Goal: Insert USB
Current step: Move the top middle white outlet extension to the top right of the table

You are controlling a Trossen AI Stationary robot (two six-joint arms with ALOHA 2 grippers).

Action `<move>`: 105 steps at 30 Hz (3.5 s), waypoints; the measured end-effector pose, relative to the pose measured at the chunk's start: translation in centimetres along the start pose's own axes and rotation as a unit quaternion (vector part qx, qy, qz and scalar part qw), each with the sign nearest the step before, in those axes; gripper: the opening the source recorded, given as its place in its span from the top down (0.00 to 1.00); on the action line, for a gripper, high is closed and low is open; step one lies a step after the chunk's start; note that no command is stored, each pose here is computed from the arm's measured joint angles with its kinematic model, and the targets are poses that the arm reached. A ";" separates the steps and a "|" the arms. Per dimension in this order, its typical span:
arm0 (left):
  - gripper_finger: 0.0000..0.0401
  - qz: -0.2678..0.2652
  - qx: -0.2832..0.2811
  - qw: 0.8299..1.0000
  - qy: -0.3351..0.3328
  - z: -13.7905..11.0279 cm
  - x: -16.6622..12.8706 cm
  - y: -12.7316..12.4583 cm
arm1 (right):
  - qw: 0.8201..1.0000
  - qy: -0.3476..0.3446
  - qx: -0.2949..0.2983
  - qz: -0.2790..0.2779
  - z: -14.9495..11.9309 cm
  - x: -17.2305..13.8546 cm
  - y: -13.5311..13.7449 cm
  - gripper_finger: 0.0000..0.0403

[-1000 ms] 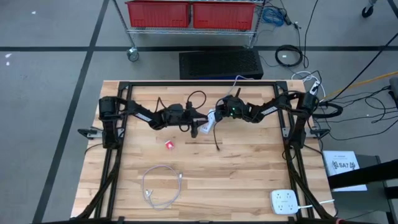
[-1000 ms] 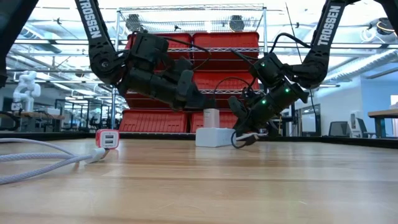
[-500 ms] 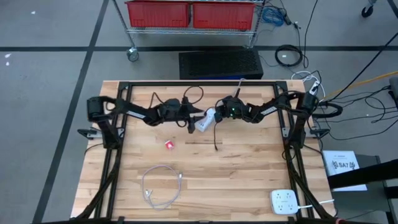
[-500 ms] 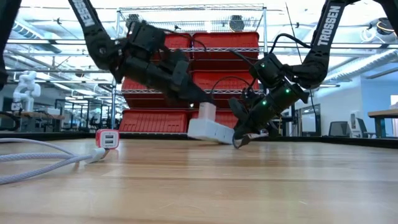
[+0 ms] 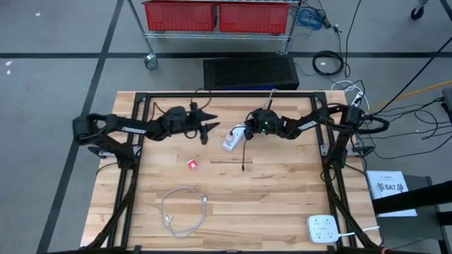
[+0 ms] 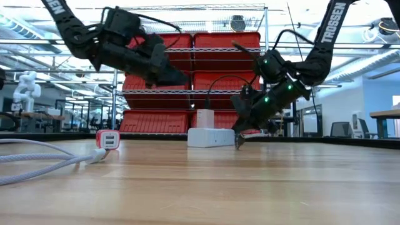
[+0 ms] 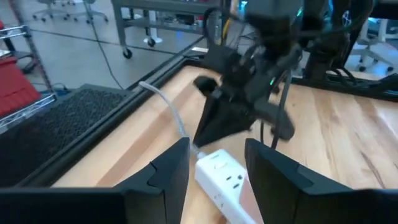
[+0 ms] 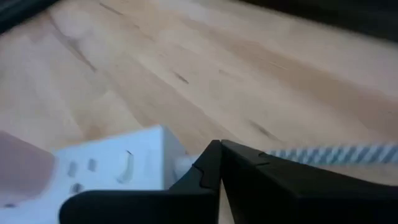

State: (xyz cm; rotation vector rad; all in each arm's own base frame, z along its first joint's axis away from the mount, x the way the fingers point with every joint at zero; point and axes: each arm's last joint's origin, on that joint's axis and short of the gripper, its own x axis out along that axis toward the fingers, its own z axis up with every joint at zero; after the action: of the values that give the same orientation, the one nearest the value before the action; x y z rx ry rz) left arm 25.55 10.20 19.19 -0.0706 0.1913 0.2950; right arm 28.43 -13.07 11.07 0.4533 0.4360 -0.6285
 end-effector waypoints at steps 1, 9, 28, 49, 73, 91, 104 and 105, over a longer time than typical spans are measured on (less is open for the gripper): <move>0.60 0.002 -0.003 1.000 -0.001 -0.1 -0.4 0.1 | 1.000 -0.006 -0.004 0.002 0.3 -0.2 0.0 1.00; 0.60 -0.011 -0.012 1.000 -0.019 -0.1 -2.7 0.2 | 0.999 -0.001 -0.049 -0.003 2.8 -3.3 0.1 0.96; 0.60 -0.020 -0.036 0.999 -0.014 -1.2 -4.2 0.1 | 0.994 -0.021 -0.082 -0.065 5.8 -12.3 1.2 0.80; 0.60 -0.011 -0.039 0.999 0.007 -1.6 -4.2 0.2 | 0.959 0.048 -0.033 -0.277 5.3 -12.7 -4.5 0.51; 0.60 0.016 -0.042 0.999 0.010 -1.7 -4.3 1.0 | 0.981 -0.012 -0.117 -0.157 8.6 -19.7 3.1 0.97; 0.60 -0.011 -0.035 0.999 0.013 -1.8 -4.3 1.1 | 0.998 -0.052 0.021 -0.035 -4.0 -11.0 8.7 1.00; 0.60 0.001 -0.039 0.999 0.019 -1.9 -4.4 1.4 | 0.991 -0.075 -0.086 -0.069 2.9 -16.6 11.0 1.00; 0.60 0.001 -0.043 0.999 0.019 -1.9 -4.4 1.4 | 0.992 -0.072 -0.091 -0.056 3.2 -16.8 11.3 1.00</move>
State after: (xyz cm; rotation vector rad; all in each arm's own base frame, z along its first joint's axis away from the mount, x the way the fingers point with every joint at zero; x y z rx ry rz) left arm 20.70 10.13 18.15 -0.1607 0.2172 0.3047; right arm 24.28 1.06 25.31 0.2088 0.3786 -0.7174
